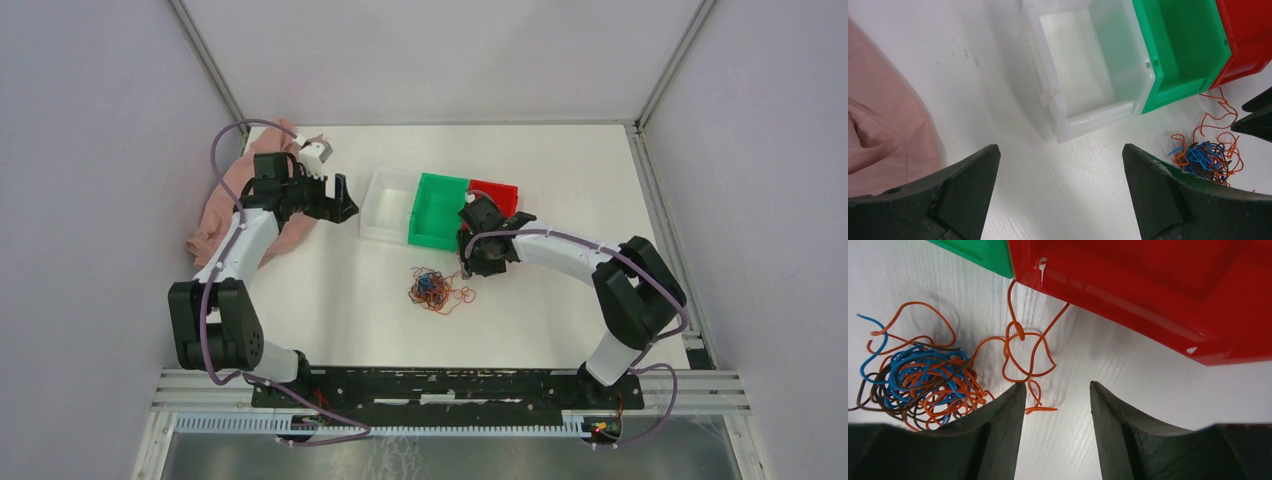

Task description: Untangle the cables

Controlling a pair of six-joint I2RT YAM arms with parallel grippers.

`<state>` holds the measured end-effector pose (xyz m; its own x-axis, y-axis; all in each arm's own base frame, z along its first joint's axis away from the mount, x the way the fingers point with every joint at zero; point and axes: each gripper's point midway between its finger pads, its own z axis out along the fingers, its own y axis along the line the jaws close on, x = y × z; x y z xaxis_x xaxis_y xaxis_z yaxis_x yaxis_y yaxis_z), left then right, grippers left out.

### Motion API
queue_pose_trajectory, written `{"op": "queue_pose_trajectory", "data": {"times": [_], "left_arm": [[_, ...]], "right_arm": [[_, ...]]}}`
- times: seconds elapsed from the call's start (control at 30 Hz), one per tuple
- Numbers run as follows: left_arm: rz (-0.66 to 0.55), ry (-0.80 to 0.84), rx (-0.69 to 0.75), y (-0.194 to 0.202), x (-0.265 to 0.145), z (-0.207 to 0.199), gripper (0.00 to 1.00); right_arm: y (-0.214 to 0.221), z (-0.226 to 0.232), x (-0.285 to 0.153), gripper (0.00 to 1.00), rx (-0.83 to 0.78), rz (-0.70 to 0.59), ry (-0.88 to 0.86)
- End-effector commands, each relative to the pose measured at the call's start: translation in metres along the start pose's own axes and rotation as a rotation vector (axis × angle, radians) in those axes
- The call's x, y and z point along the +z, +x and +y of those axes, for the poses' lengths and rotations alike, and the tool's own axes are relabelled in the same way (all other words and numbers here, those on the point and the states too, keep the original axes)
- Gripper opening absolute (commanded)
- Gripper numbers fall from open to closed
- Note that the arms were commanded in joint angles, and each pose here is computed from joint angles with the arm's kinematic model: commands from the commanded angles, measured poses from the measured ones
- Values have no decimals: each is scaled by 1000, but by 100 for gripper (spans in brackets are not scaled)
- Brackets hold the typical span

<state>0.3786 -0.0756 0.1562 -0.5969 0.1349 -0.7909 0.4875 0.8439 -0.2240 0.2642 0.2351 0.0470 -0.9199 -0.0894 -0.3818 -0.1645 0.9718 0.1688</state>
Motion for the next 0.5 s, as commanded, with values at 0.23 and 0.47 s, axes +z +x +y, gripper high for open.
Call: {"op": "queue_pose_trajectory", "data": {"times": [0.23,0.47], "left_arm": [[-42,-23,-41,-3,48,-12,99],[-5,-37,-104,14,64,-7,98]], "right_arm": [[-27,14,22,40,-74,-27,-101],[-34,21,20,43,-126,-63,-153]]}}
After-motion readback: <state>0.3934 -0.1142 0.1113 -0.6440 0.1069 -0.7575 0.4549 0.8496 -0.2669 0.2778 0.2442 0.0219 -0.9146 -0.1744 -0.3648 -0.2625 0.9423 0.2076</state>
